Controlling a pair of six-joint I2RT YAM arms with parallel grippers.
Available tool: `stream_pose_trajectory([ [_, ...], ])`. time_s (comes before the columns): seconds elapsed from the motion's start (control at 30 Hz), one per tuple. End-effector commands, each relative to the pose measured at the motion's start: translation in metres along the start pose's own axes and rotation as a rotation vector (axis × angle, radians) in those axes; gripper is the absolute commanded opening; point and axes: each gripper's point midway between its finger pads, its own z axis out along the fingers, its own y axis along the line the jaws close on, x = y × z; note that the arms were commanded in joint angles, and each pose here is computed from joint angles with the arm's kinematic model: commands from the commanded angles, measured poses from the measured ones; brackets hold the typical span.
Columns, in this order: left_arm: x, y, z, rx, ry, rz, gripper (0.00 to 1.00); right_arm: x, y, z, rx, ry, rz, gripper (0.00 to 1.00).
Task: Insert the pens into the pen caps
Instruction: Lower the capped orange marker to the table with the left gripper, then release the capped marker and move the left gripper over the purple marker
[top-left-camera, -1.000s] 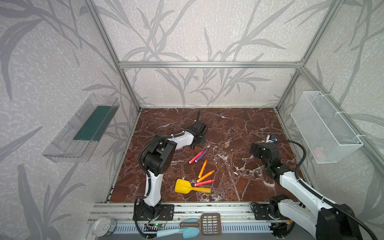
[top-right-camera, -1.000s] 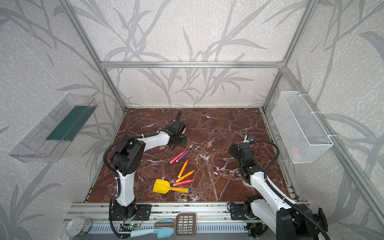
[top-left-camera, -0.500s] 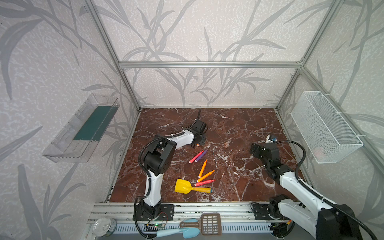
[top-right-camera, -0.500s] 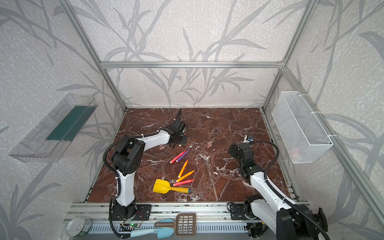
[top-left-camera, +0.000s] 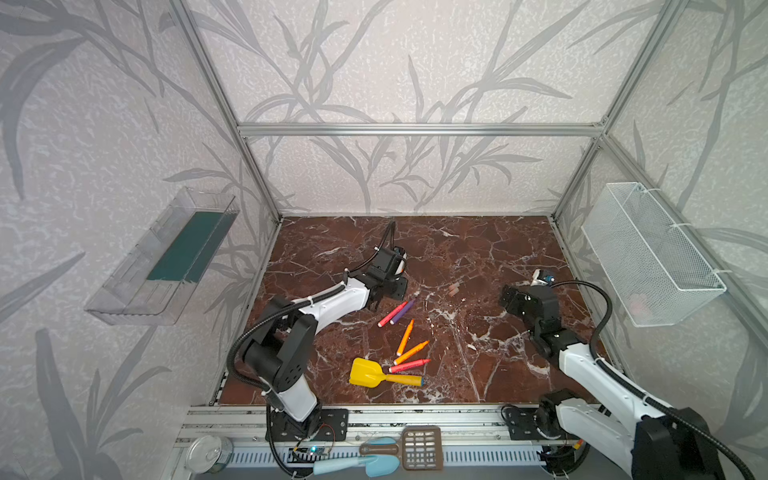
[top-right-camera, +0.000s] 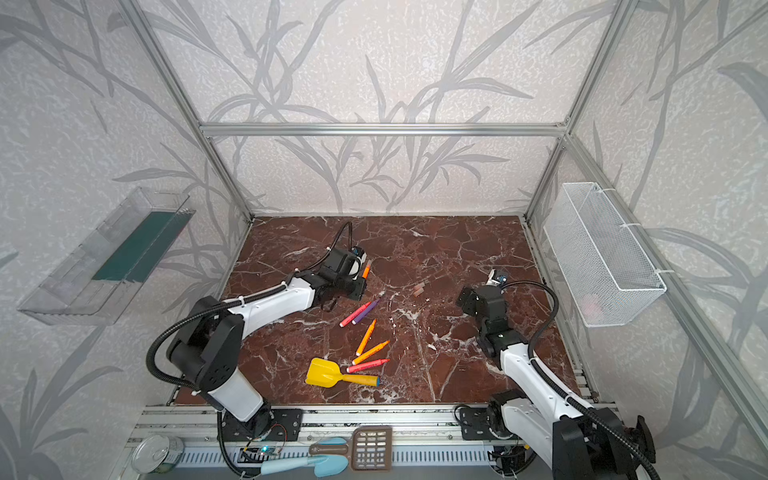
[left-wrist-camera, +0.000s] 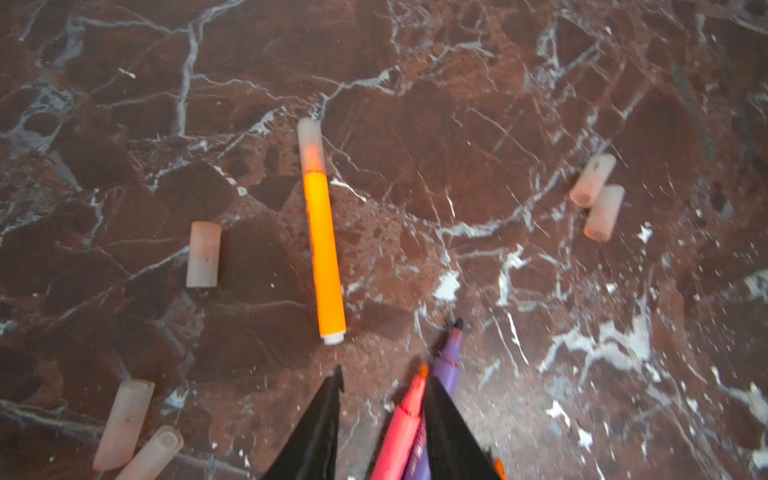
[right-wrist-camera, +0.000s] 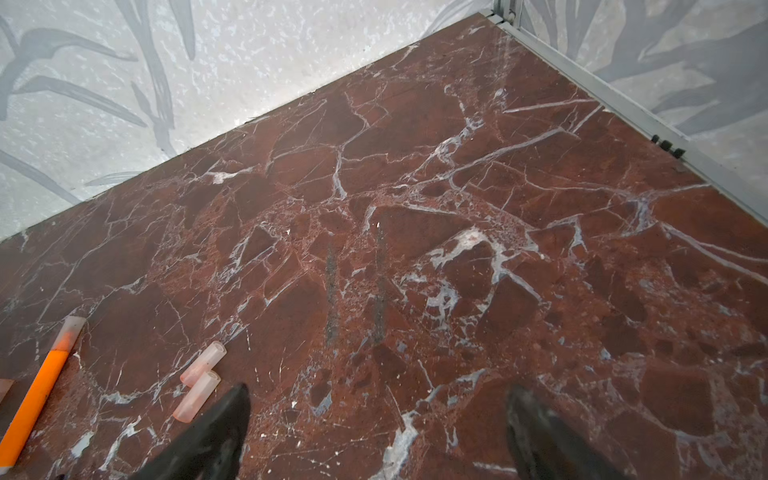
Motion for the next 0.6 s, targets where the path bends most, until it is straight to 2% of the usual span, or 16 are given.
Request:
stream_pose_trajectory([
  [0.0,0.015,-0.029,-0.011,0.064,-0.036,0.108,0.37,-0.004,0.005,0.002,-0.02,-0.008,-0.014,0.94],
  [0.13,0.037,-0.054,-0.018,0.079,-0.055,0.189,0.37,-0.003,0.007,0.001,-0.037,-0.007,-0.016,0.93],
  [0.57,0.071,-0.037,-0.015,0.007,-0.053,0.103,0.37,-0.004,0.012,0.002,-0.063,-0.016,-0.022,0.93],
])
